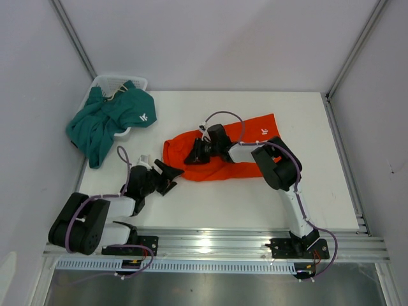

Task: Fold and stack the shorts
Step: Fold the shorts

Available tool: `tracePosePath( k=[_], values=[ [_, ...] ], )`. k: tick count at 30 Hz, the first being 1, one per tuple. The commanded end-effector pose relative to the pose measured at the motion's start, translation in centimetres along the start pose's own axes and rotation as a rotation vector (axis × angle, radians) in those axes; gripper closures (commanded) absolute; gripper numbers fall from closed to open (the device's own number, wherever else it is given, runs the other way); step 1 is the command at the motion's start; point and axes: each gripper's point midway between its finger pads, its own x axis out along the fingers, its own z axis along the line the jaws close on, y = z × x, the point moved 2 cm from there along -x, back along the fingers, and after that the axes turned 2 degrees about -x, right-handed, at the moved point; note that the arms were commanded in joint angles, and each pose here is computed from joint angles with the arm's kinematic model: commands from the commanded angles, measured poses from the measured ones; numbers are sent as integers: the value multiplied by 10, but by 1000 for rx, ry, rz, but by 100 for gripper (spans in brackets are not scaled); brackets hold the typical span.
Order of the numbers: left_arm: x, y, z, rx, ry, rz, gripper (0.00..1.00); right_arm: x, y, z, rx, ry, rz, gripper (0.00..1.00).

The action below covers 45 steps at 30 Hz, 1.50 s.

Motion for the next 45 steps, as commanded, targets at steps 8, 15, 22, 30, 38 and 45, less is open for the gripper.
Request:
tracePosePath(
  k=[8,15,22,30,38,45],
  values=[
    [30,-20,12,18,-26,-95,17,-3,35,-20,7,85,78,75],
    [32,-35,21,102,-94,-170,16,-7,41,-21,-5,94,106,75],
    [29,-52,17,221,-104,-245,16,-11,48,-27,-33,137,126,76],
    [36,-49,18,276,-109,-195,26,-10,50,-28,-50,125,136,76],
    [37,-58,14,264,-82,-256,65,-16,48,-19,-68,115,120,76],
    [35,-56,-13,347,56,-263,100,-24,51,-26,-86,145,126,75]
  ],
)
